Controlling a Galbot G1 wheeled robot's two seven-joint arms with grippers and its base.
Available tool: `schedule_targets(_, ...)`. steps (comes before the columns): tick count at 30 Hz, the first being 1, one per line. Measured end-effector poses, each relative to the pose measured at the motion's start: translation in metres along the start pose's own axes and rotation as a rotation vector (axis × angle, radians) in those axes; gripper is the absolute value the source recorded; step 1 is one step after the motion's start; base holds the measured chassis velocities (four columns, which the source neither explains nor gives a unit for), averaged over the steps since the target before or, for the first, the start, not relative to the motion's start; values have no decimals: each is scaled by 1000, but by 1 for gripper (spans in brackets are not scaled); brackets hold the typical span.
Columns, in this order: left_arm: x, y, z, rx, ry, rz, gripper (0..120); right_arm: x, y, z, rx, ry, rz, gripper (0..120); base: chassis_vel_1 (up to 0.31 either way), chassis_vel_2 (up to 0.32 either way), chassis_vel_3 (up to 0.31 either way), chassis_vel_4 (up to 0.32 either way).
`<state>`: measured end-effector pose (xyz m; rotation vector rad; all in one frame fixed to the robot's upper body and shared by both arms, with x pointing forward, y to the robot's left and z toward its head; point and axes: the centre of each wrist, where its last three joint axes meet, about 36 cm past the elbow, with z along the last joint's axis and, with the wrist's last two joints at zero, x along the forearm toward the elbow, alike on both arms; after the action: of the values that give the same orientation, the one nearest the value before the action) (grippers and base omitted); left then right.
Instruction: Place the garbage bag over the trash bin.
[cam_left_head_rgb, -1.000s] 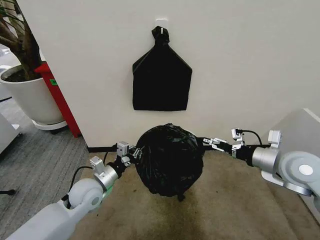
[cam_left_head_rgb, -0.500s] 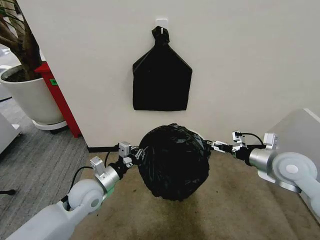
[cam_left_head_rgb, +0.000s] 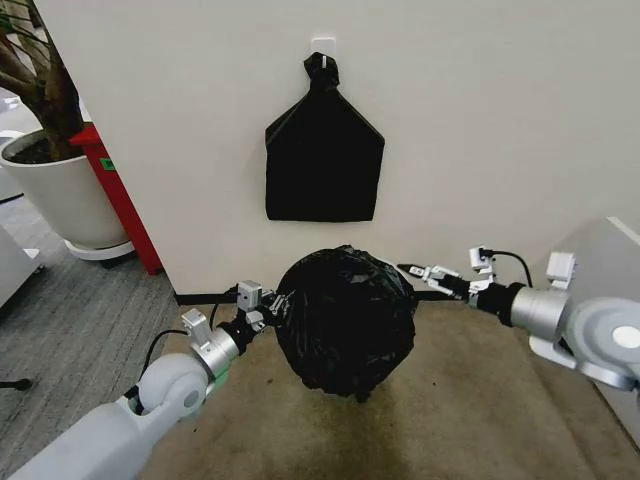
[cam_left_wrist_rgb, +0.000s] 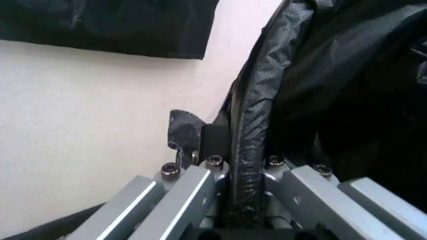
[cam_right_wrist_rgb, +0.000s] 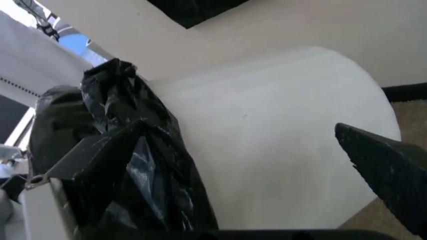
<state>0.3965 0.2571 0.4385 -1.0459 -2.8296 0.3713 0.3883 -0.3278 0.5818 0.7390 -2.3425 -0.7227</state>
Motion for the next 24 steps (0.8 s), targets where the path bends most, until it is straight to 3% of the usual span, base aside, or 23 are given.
schedule_targets(9, 0, 1, 1, 2, 5, 10, 0, -8, -7, 4, 5, 6, 33, 100, 0, 0, 0, 0)
schedule_targets(24, 1, -11, -7, 14, -9, 47, 0, -24, -50, 4, 54, -10, 159, 100, 0, 0, 0, 0)
